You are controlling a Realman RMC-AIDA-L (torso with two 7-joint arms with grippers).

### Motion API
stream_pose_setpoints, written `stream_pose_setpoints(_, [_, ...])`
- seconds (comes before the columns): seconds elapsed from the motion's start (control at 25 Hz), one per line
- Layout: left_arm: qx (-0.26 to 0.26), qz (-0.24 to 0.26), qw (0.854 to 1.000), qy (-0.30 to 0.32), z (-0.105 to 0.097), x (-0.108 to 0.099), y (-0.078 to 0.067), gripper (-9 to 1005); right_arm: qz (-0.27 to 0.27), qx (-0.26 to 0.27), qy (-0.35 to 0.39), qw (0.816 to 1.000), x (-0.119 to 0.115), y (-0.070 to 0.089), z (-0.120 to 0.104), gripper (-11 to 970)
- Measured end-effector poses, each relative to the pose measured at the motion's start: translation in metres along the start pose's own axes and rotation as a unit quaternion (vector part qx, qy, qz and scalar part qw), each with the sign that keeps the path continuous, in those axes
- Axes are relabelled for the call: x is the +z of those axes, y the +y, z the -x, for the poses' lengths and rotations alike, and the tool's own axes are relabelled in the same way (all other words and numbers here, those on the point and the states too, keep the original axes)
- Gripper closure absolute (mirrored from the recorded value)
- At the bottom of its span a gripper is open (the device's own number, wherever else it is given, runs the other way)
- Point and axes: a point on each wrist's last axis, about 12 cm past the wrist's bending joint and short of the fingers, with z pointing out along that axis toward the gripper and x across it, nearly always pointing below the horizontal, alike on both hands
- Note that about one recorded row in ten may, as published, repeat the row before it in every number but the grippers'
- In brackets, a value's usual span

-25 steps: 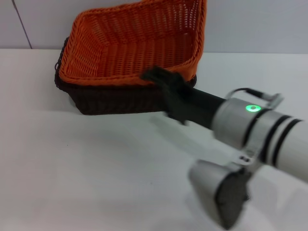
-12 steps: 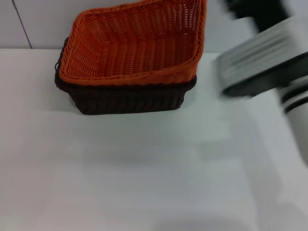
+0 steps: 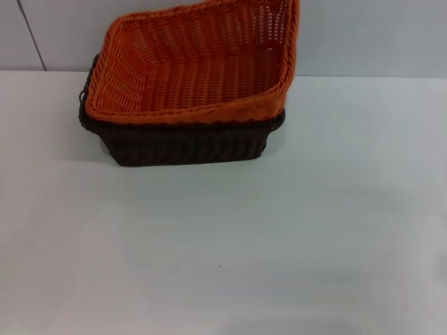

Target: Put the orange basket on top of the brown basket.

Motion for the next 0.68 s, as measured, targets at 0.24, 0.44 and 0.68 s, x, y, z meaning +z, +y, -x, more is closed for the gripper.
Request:
stream_pose_setpoints(0.24, [0.007,0.002,1.000,-0.013,0.003,-0.002,0.005,244,0.081,0.051,-0.094,0.991,-0.035,-0.040,-0.022,178])
stream_pose_setpoints(0.44, [0.010,0.003,1.000,-0.014,0.003,-0.003,0.006,244,0.106,0.057,-0.100,0.988,-0.051,-0.066,-0.029,179])
stream_pose_setpoints(0.68, [0.017,-0.005,1.000,-0.011,0.001,-0.006,0.004,244,0.106,0.048,-0.095,0.989,-0.056,-0.071,-0.030,179])
